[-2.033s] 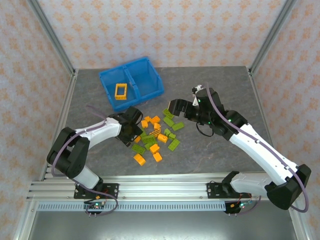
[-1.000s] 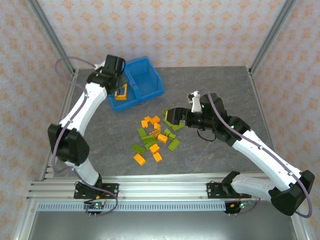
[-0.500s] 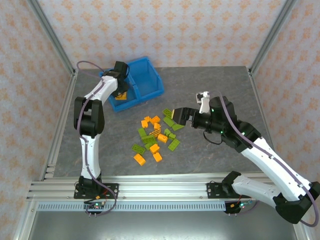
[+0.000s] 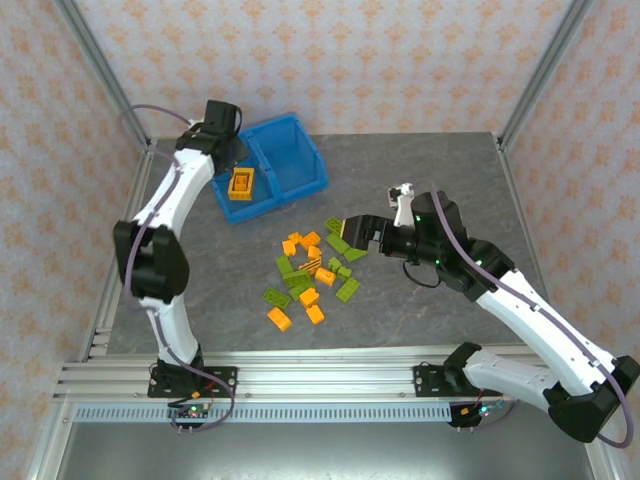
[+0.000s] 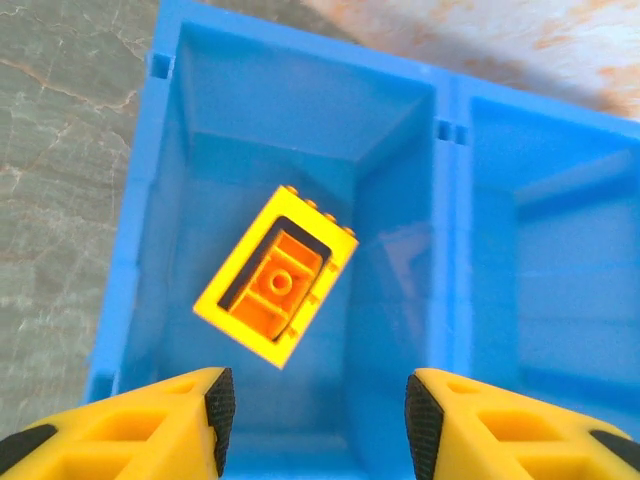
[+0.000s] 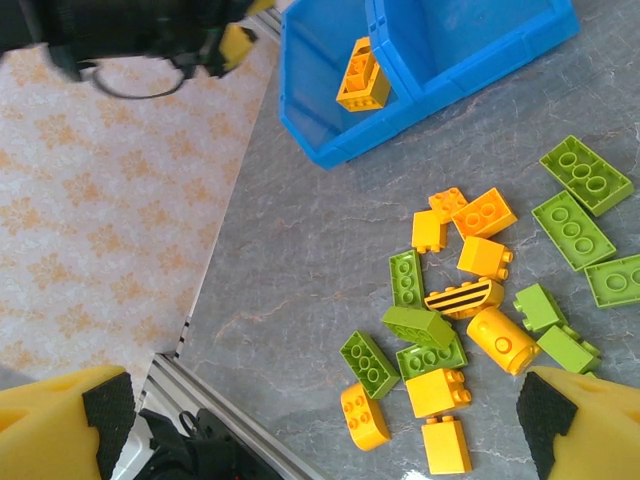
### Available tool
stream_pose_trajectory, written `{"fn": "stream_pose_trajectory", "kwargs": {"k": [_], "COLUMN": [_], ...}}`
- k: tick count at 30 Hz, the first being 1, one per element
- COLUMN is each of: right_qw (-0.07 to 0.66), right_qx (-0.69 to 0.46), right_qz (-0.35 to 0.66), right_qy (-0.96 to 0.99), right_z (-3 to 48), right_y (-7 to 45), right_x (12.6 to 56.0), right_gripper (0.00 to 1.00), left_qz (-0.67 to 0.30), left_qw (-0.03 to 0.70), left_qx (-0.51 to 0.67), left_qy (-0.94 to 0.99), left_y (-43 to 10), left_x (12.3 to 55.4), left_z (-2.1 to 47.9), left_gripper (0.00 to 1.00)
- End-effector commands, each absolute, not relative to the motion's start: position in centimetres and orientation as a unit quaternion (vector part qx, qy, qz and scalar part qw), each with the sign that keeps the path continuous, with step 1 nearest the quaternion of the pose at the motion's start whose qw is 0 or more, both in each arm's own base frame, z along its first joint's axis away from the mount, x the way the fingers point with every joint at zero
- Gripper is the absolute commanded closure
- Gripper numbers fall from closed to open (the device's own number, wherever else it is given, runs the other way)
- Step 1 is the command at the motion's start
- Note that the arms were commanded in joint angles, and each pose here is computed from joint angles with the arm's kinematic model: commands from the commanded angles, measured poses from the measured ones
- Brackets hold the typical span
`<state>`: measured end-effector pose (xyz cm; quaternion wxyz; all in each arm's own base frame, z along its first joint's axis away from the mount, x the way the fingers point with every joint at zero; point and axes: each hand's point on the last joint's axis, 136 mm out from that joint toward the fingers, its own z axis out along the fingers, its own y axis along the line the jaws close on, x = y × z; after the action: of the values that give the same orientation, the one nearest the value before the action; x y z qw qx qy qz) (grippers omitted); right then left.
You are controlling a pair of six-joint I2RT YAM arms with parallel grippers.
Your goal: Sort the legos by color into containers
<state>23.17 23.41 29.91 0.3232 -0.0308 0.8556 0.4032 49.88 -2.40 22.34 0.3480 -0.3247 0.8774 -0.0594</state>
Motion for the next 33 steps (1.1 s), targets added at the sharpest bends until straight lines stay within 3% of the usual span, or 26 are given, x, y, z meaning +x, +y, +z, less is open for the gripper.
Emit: {"fn": "stream_pose_trajectory", "kwargs": {"k": [1, 9, 14, 24, 33], "right_qw": [0.331, 0.334, 0.327, 0.328, 0.341], "right_qx": [-0.021, -0.005, -0.007, -0.003, 0.006], "right_qz": [0.397, 0.384, 0.381, 0.366, 0.357], "right_qy": [0.856, 0.861, 0.865, 0.871, 0.869], "right_z": [29.5, 28.3, 28.0, 27.5, 27.7], "right_y": [23.4, 23.8, 24.2, 23.4, 22.1], "right_x": [23.7, 25.2, 25.6, 25.2, 24.5], "right_gripper": [0.01, 0.01, 0.01, 0.01, 0.01], "left_qz": [-0.112, -0.134, -0.131, -0.111, -0.060], "left_qw": [0.367, 0.359, 0.286, 0.179, 0.152], "left_qx": [-0.295, -0.186, -0.145, -0.095, -0.080], "left_qy": [0.875, 0.905, 0.938, 0.973, 0.983], "left_y": [-4.6, -11.1, -13.6, -17.8, -18.2], "left_x": [46.0, 36.2, 33.0, 34.5, 36.7], "left_z": [26.3, 26.2, 20.4, 10.2, 5.8], "left_gripper": [0.50, 0.52, 0.51, 0.49, 0.43]}}
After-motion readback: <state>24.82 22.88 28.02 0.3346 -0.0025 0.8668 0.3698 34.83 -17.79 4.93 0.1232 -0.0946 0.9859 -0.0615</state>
